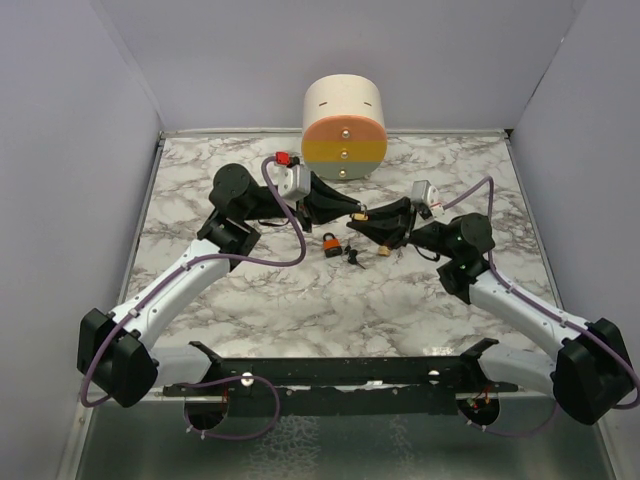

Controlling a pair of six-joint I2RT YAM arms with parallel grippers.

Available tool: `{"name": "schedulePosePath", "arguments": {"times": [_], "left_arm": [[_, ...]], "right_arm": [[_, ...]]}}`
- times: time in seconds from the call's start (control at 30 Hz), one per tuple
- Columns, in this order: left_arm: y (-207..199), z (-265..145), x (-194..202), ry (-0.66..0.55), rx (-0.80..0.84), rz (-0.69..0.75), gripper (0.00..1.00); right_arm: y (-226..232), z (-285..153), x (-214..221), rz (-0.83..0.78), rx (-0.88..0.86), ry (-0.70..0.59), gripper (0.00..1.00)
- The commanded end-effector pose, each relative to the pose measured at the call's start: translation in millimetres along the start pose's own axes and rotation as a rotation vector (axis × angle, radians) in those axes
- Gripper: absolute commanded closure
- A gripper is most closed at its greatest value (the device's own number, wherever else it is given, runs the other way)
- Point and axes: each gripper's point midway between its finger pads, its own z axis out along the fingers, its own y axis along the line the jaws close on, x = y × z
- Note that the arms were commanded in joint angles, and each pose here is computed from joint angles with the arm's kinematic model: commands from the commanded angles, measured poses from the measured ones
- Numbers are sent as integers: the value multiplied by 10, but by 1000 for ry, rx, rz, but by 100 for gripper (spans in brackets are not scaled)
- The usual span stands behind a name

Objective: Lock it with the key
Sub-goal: Lock the lock.

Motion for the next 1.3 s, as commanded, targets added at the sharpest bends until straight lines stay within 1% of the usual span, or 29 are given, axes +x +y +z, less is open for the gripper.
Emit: {"name": "schedulePosePath", "arguments": {"times": [0.0, 0.2, 0.37, 0.6, 0.93, 1.07, 1.27], "left_arm": [[-75, 0, 94, 36, 50, -92, 100], [-26, 18, 214, 64, 42, -132, 100], [29, -3, 278, 87, 6, -103, 100], [28, -6, 322, 106, 13, -115, 100], [10, -3, 560, 161, 56, -148, 100], [-25, -4, 579, 161, 79, -153, 100], [-62, -8, 559, 160, 98, -152, 100]], "right_arm": [[-192, -55, -577, -141, 139, -166, 99], [-220, -117, -645, -155, 184, -199, 99], [-124, -108, -684, -164, 135, -195, 99], [-121, -140, -793, -195, 151, -236, 99], [-39, -100, -1252, -256, 111, -348, 99], [107, -123, -1427, -257, 52, -415, 99], [233, -141, -1628, -283, -2, -473, 99]]}}
